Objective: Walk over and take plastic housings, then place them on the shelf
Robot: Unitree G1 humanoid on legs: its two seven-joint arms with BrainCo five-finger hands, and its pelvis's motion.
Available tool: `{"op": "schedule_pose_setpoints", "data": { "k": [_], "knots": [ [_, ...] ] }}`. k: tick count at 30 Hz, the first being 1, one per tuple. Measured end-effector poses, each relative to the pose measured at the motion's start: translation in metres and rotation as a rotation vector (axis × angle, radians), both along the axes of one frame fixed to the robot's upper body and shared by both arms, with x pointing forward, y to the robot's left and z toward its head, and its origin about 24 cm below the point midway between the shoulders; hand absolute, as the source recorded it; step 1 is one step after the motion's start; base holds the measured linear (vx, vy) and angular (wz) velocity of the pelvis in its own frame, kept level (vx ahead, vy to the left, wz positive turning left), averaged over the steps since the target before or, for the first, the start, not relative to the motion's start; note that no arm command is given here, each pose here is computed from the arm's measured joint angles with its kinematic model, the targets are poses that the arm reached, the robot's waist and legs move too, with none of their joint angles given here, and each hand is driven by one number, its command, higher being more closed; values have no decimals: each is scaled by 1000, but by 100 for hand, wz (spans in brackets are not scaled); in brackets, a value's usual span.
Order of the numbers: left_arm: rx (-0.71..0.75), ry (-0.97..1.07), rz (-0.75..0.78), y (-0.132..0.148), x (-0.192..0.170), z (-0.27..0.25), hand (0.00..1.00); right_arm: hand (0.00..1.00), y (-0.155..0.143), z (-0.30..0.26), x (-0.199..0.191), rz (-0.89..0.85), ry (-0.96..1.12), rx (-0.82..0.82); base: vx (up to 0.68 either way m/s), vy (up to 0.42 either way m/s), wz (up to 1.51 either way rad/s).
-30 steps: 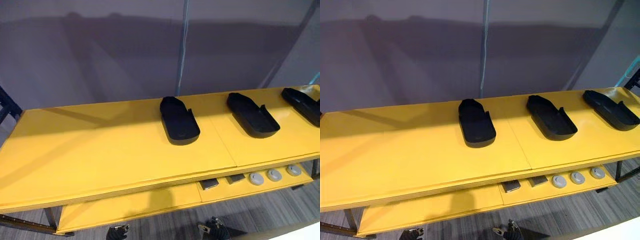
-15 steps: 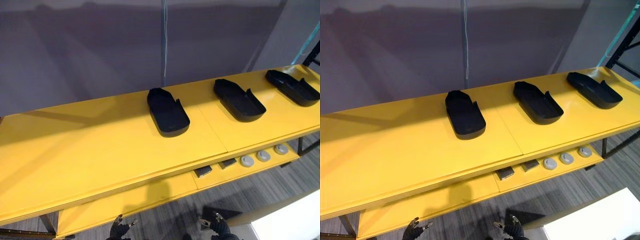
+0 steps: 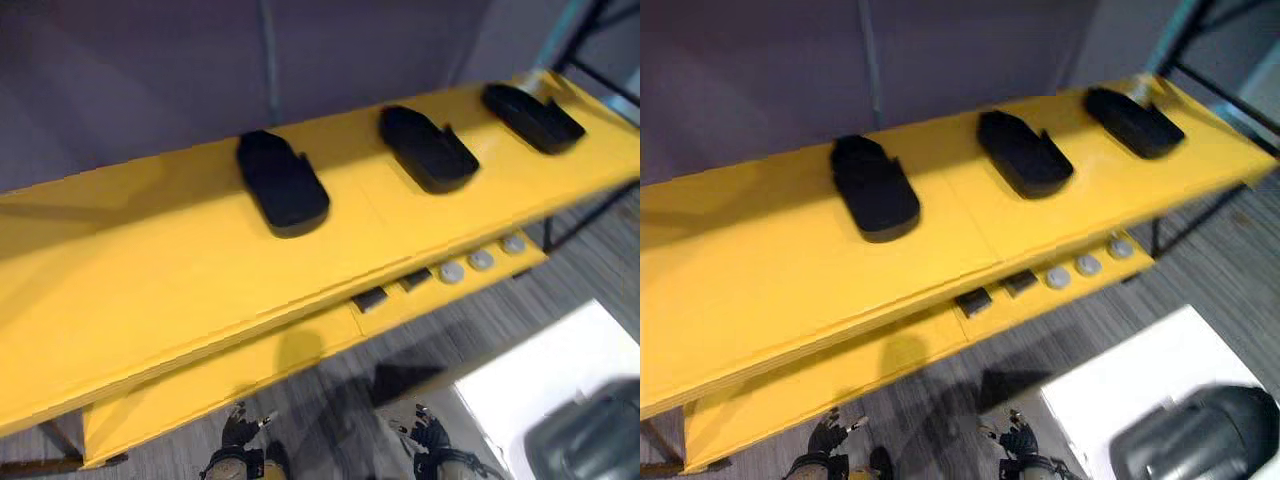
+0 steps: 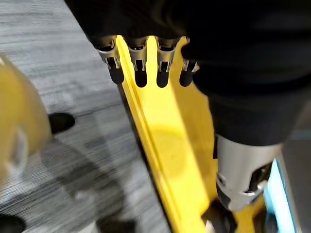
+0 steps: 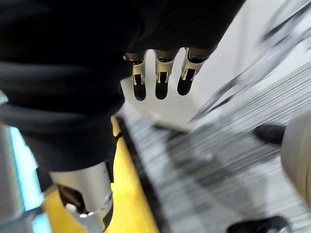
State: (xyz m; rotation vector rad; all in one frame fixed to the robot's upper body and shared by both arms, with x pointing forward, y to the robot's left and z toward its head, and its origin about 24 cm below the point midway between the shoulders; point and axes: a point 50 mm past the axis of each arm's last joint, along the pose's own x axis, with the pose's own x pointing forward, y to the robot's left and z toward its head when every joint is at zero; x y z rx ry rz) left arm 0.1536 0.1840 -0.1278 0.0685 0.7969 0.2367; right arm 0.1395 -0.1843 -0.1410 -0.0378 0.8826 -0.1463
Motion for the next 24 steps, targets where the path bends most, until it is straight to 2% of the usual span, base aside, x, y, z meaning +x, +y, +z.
{"op": "schedule_pose_setpoints", "data": {
  "k": [4, 11, 17, 20, 24],
  "knots": [
    [4, -3, -45, -5, 5, 1, 0, 0, -2, -3, -10, -13, 24, -2, -82, -22, -41],
    [-3, 40, -85, -15, -1, -6, 0, 0, -22, 5, 5, -42, -17, -62, -156, 58, -101],
    [38, 56, -75, 2, -4, -6, 0, 0, -5, 8, 20, -15, -50, -33, -110, 83, -138],
    [64, 37, -84, 9, 6, -2, 0, 0, -4, 8, 20, 5, -49, -45, 68, -34, -104],
    [52, 46, -93, 6, 6, -3, 0, 0, -9, 8, 19, 0, -46, -63, 40, -61, -88]
  ]
}}
